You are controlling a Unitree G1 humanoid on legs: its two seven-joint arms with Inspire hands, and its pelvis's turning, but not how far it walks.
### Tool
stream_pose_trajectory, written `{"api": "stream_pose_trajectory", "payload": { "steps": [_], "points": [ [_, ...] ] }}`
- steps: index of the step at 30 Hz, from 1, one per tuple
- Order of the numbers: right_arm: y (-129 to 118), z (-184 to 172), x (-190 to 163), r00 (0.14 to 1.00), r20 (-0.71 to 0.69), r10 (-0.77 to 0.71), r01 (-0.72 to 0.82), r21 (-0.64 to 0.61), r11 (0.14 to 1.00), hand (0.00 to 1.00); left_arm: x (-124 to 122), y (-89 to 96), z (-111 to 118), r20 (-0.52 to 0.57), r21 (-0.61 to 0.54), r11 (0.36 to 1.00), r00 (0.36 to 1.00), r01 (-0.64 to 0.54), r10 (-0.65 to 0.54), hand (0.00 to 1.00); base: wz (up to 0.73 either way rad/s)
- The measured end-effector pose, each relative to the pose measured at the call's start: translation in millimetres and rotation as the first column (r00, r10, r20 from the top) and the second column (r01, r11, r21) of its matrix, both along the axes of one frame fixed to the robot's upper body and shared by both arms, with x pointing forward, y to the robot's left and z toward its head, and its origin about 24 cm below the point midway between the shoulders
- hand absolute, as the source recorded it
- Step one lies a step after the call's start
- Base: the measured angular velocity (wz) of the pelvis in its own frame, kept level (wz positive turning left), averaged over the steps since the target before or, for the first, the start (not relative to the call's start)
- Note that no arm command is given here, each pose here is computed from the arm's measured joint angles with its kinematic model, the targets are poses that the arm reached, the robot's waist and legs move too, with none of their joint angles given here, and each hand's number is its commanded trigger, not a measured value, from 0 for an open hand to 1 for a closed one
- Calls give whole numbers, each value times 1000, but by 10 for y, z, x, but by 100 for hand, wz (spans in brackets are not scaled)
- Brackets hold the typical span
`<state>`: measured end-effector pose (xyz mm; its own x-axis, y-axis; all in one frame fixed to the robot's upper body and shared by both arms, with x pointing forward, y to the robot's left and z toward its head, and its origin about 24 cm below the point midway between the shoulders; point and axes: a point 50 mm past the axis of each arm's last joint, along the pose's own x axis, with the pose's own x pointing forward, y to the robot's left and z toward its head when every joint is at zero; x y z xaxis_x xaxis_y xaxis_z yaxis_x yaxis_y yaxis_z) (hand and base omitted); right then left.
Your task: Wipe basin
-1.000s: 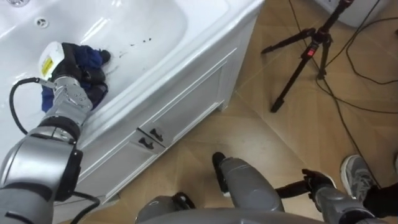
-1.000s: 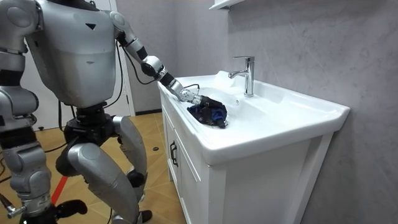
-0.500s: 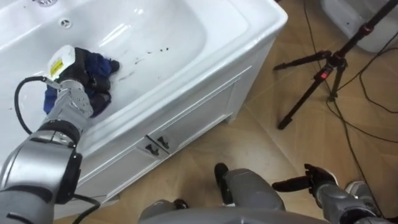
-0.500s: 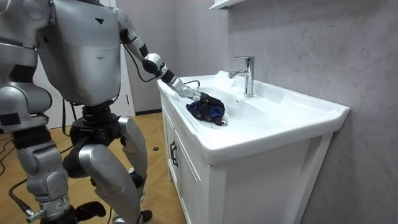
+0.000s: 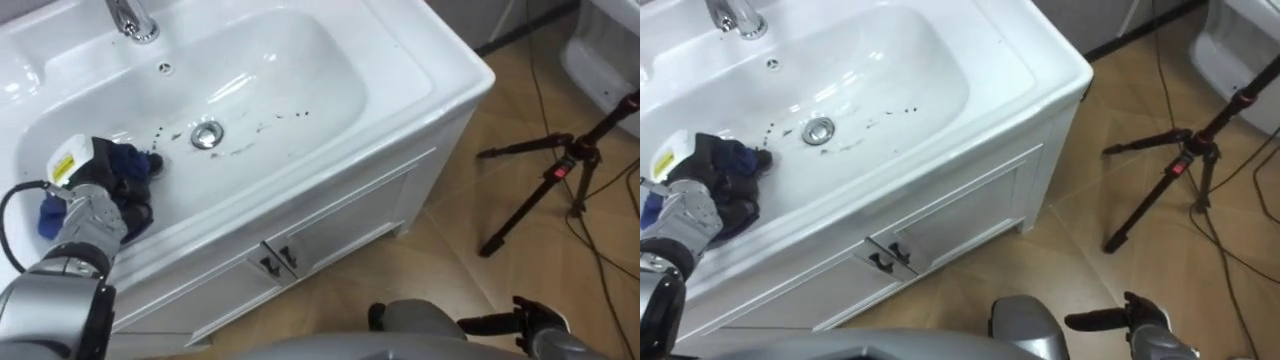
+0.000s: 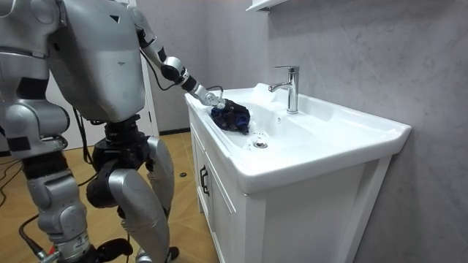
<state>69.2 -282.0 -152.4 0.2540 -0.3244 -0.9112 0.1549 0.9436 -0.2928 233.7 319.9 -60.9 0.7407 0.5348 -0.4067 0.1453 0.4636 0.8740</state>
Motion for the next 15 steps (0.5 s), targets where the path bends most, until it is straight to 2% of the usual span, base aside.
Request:
{"api": "stream_pose_trajectory", "payload": {
  "steps": [6, 11, 15],
  "points": [
    [-46, -5, -148, 999, -38, -2, 2, -3, 1000, 0, -33, -14, -23, -20, 24, 999, 1000, 25, -24, 100, 0],
    [-67, -11, -295, 998, -69, -14, 13, -9, 1000, 0, -167, -29, -94, -17, 6, 1000, 1000, 19, -19, 100, 0],
    [-82, -5, -315, 998, -62, -26, 25, -14, 1000, 0, -180, -58, -113, -16, -2, 1000, 1000, 12, -12, 100, 4]
  ]
}}
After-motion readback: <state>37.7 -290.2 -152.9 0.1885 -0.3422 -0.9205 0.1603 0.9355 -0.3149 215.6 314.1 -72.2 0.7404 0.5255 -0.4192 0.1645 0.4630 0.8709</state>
